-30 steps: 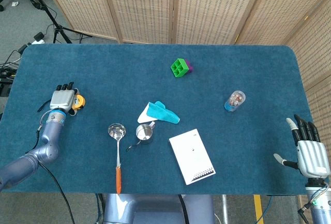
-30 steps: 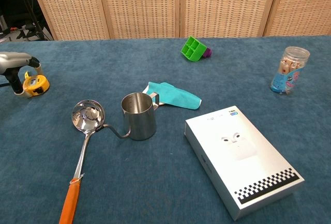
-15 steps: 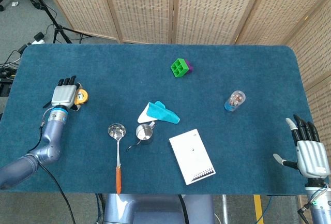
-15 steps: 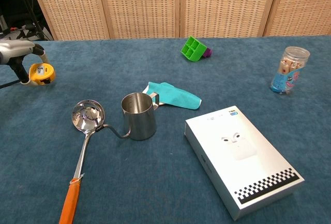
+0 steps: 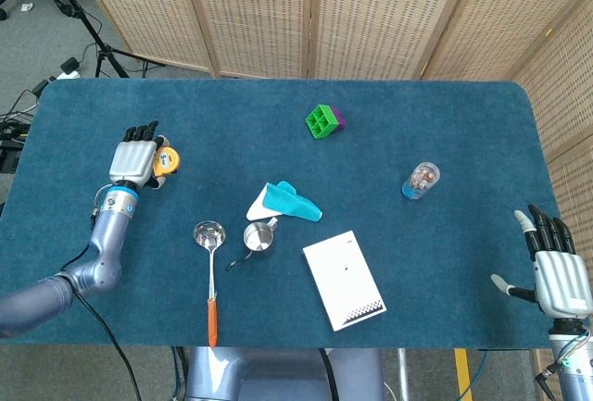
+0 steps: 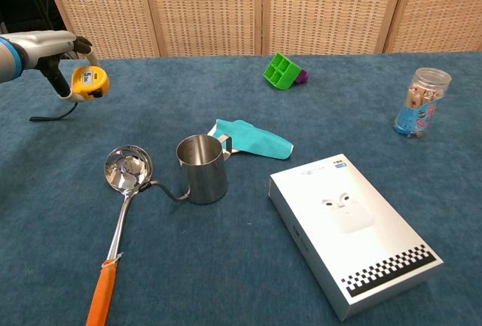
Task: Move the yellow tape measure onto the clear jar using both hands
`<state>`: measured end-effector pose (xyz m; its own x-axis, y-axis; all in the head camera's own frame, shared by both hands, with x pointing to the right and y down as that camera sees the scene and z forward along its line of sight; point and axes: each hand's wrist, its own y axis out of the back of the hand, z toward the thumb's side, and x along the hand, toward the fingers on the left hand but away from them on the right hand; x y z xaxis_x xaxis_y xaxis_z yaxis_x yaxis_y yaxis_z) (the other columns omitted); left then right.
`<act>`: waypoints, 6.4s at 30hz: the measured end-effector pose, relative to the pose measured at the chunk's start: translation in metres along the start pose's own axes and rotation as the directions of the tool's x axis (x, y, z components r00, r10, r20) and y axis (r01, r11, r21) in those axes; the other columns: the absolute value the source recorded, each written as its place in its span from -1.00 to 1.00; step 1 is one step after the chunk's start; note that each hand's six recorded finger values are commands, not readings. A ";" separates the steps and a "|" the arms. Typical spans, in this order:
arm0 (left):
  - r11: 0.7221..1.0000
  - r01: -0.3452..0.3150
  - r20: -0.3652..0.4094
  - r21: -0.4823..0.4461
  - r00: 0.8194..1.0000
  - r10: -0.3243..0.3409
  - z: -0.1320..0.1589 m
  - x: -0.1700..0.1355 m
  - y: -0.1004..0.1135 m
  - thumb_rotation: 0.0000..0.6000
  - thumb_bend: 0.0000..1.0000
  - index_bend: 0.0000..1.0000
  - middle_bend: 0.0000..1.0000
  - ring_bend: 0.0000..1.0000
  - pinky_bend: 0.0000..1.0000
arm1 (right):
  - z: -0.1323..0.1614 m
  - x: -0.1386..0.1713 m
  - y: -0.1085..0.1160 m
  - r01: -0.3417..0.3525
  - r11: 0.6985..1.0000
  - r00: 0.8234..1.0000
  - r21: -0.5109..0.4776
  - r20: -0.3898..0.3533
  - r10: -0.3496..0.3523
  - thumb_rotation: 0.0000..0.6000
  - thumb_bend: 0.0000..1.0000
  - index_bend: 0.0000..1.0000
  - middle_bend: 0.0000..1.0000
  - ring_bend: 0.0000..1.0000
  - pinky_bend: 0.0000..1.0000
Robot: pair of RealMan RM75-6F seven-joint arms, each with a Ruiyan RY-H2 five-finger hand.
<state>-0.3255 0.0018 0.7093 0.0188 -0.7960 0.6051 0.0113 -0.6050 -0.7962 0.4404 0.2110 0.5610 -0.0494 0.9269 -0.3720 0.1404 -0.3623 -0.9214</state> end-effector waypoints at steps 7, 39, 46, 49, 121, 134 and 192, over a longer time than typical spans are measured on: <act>0.998 -0.054 0.054 -0.022 0.997 0.055 0.039 0.003 0.024 1.00 -0.12 0.48 -1.00 -1.00 -1.00 | -0.007 -0.003 0.000 -0.004 1.000 1.000 -0.015 0.021 0.004 1.00 -0.79 -1.00 -1.00 -1.00 -1.00; 0.993 -0.109 0.309 -0.041 0.944 0.116 0.282 0.025 0.061 1.00 -0.12 0.49 -1.00 -1.00 -1.00 | -0.040 -0.008 0.011 0.019 0.995 0.996 -0.094 0.084 -0.011 1.00 -0.79 -1.00 -1.00 -1.00 -1.00; 0.996 -0.081 0.336 -0.038 0.938 0.089 0.316 0.026 0.050 1.00 -0.13 0.49 -1.00 -1.00 -1.00 | -0.046 -0.008 0.012 0.023 0.994 0.995 -0.108 0.094 -0.013 1.00 -0.79 -1.00 -1.00 -1.00 -1.00; 0.997 -0.071 0.348 -0.032 0.934 0.077 0.328 0.025 0.044 1.00 -0.14 0.49 -1.00 -1.00 -1.00 | -0.048 -0.009 0.012 0.025 0.993 0.995 -0.111 0.097 -0.014 1.00 -0.79 -1.00 -1.00 -1.00 -1.00; 0.796 -0.466 0.149 -0.387 0.820 0.552 0.152 0.019 0.089 0.71 -0.87 -0.67 -1.00 -1.00 -1.00 | -0.049 -0.016 0.003 0.034 0.995 0.994 -0.092 0.110 -0.024 1.00 -0.79 -1.00 -1.00 -1.00 -1.00; 0.593 -0.549 -0.093 -0.589 0.775 0.625 -0.015 -0.107 0.041 0.68 -0.83 -0.89 -1.00 -1.00 -1.00 | -0.037 -0.014 0.006 0.064 0.996 0.994 -0.054 0.092 -0.059 1.00 -0.79 -1.00 -1.00 -1.00 -1.00; 0.918 -0.388 -0.069 -0.077 0.921 0.384 -0.116 -0.193 -0.033 0.64 -0.82 -0.96 -1.00 -1.00 -1.00 | 0.054 -0.062 0.048 0.095 0.995 0.986 0.041 -0.142 -0.088 1.00 -0.79 -0.80 -1.00 -1.00 -1.00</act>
<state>-0.4451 0.1730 0.6193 -0.0469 -0.9666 0.2518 -0.0742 -0.2480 -0.9659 0.3968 0.1308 0.5336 0.0794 0.9597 -0.2696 0.0944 -0.2765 -0.9564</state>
